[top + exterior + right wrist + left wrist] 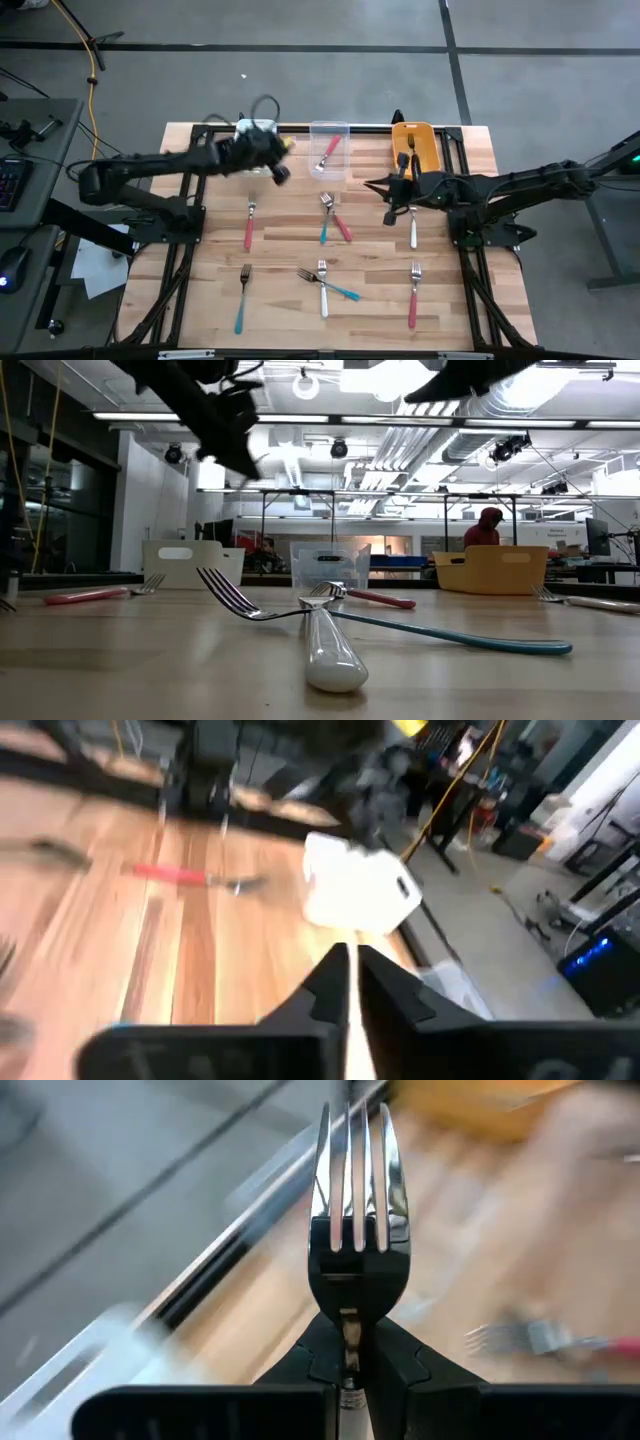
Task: Sort silverware by color (type)
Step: Put the bottom right white fork into the white bin
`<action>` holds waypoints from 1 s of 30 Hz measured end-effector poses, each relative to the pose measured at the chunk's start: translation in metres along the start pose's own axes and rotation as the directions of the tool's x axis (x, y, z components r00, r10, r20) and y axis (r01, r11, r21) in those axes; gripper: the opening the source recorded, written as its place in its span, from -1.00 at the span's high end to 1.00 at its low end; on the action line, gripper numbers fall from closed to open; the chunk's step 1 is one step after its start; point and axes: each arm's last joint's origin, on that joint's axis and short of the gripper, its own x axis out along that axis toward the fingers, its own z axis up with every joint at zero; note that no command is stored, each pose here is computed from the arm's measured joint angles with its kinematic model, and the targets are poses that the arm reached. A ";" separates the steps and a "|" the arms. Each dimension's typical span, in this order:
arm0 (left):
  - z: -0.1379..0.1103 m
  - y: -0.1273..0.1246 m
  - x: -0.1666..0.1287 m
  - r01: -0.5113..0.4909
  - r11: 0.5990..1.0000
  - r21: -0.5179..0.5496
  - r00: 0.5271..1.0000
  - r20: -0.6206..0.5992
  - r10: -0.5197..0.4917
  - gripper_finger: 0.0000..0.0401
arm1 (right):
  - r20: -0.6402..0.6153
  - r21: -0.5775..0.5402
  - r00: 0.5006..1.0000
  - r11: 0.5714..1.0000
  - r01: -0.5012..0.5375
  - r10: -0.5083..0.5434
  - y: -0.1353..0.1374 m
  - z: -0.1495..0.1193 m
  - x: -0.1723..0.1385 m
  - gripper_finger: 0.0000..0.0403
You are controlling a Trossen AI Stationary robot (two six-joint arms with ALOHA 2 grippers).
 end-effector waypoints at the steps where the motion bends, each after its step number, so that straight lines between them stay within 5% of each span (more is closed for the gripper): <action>1: 0.002 0.012 -0.003 -0.036 0.999 -0.027 0.998 -0.045 0.035 0.95 | -0.021 -0.001 1.000 1.000 -0.002 0.002 0.002 -0.006 0.002 0.96; 5: 0.014 0.050 -0.004 -0.118 0.988 -0.101 0.985 -0.136 0.103 0.95 | -0.066 0.033 0.998 0.999 0.007 -0.005 0.006 -0.030 0.007 0.90; 10: 0.019 0.082 0.017 -0.087 0.978 -0.191 0.978 -0.205 0.047 0.95 | -0.047 0.081 0.999 0.996 0.028 -0.025 0.011 -0.052 0.011 0.99; 19: -0.014 0.109 0.072 -0.182 0.962 -0.204 0.896 -0.437 0.077 0.95 | -0.044 0.108 0.999 0.994 0.025 -0.020 0.014 -0.062 0.012 0.99; 30: -0.037 0.121 0.102 -0.223 0.952 -0.209 0.841 -0.535 0.079 0.95 | -0.042 0.126 0.999 0.992 0.015 -0.010 0.015 -0.062 0.012 1.00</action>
